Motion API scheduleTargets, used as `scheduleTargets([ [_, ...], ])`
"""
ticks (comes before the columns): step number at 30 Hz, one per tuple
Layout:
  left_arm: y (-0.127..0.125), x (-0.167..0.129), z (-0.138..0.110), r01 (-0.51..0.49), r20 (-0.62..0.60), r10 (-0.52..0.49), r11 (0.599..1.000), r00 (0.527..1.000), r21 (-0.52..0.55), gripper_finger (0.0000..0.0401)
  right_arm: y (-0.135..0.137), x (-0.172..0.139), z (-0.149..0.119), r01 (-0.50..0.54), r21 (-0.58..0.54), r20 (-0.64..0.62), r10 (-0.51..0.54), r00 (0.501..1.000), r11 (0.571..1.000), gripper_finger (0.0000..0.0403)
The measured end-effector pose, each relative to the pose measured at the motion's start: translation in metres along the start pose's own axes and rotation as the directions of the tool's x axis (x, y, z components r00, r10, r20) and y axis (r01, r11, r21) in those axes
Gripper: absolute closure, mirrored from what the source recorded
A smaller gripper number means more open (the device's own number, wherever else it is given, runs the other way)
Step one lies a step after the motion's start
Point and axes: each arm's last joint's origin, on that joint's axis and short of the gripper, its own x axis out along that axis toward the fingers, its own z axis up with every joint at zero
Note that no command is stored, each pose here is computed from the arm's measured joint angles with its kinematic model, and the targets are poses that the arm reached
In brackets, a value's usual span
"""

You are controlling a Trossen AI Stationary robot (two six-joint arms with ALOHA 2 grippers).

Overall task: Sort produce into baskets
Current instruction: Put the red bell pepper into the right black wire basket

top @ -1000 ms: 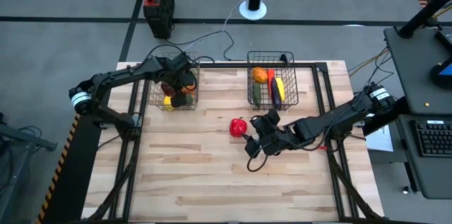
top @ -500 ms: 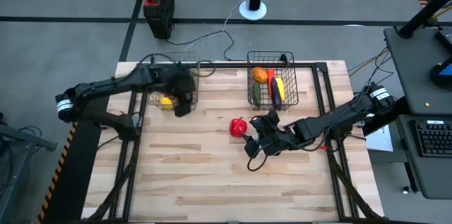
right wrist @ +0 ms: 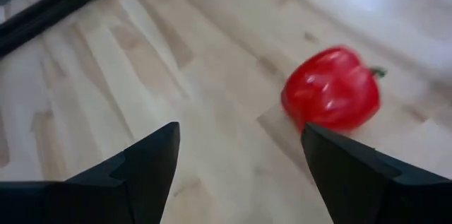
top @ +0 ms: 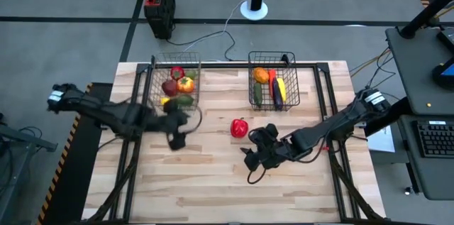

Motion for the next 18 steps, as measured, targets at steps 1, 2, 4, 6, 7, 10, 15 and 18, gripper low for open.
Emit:
scheduleTargets([
  [1,-0.008,-0.001,-0.006,0.006,0.017,-0.006,1.0,1.0,-0.007,0.0134,0.001,0.002,-0.002,-0.005,0.003,-0.021,0.005,1.0,1.0,0.0117],
  [2,-0.016,-0.001,-0.012,0.015,0.033,-0.014,1.0,0.999,-0.016,0.0134,0.003,0.004,-0.003,-0.008,0.004,-0.041,0.008,0.999,1.0,0.012],
  [4,-0.029,-0.003,-0.023,0.03,0.062,-0.028,0.999,0.998,-0.031,0.0134,0.005,0.008,-0.005,0.004,0.004,-0.086,-0.004,0.996,1.0,0.0126],
  [6,-0.041,-0.006,-0.033,0.051,0.091,-0.047,0.998,0.995,-0.043,0.0134,0.006,0.009,-0.007,0.037,0.007,-0.136,-0.035,0.99,0.999,0.0133],
  [7,-0.046,-0.007,-0.037,0.057,0.103,-0.052,0.997,0.993,-0.046,0.0134,0.007,0.009,-0.006,0.055,0.016,-0.161,-0.051,0.986,0.998,0.0136],
  [10,-0.058,-0.013,-0.043,0.072,0.142,-0.062,0.995,0.988,-0.067,0.0134,0.006,0.005,-0.005,0.15,0.033,-0.239,-0.138,0.961,0.988,0.0147],
  [15,-0.07,-0.02,-0.043,0.066,0.189,-0.052,0.996,0.981,-0.064,0.0134,0.005,-0.008,0.008,0.298,0.02,-0.31,-0.277,0.909,0.954,0.0158],
  [18,-0.074,-0.018,-0.04,0.058,0.209,-0.041,0.996,0.977,-0.074,0.0134,0.008,-0.012,0.021,0.321,0.006,-0.287,-0.306,0.908,0.947,0.016],
])
